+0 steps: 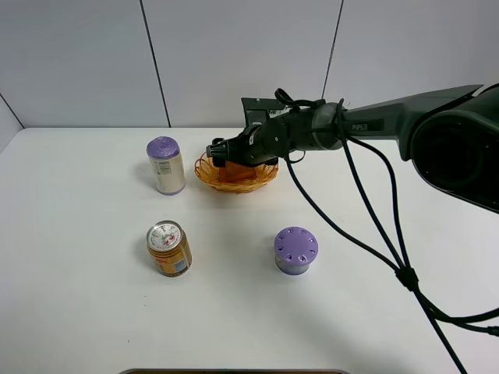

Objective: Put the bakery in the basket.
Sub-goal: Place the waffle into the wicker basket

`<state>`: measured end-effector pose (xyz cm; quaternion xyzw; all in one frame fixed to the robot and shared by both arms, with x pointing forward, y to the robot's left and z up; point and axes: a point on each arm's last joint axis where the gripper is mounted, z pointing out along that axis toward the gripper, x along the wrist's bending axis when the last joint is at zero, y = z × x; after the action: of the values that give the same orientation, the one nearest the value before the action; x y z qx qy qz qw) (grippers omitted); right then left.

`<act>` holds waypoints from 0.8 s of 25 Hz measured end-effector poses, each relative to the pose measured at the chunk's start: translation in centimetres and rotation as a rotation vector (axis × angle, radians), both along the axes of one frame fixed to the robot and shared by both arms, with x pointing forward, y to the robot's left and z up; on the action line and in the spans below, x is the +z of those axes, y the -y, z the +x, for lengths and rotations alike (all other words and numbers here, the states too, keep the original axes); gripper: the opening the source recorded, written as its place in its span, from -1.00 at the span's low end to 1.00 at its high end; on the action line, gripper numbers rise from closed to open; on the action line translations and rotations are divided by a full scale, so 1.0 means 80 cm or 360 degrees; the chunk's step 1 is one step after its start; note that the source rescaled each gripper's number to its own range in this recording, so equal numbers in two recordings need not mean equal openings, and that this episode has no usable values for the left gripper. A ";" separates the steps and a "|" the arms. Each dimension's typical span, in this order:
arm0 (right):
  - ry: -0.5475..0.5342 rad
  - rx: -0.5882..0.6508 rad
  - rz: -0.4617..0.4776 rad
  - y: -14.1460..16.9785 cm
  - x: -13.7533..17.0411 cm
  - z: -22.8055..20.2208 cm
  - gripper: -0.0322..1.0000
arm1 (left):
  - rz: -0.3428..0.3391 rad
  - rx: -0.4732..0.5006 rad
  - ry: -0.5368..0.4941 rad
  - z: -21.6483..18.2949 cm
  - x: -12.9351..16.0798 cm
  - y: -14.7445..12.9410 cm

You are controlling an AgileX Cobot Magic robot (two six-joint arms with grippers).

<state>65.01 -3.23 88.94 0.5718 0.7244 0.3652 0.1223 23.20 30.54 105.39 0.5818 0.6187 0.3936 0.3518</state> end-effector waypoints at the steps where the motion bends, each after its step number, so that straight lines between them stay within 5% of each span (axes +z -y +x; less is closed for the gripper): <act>1: -0.0002 0.0000 -0.0001 0.000 0.001 0.000 0.69 | 0.0000 0.0000 0.0000 0.000 0.000 0.000; 20: 0.0098 0.0024 0.0027 0.011 0.113 -0.017 0.69 | 0.0000 0.0000 0.0000 0.000 0.000 0.000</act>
<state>63.63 -4.14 97.97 0.5558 0.7214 0.3898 0.1370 23.20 30.54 105.39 0.5818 0.6187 0.3936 0.3518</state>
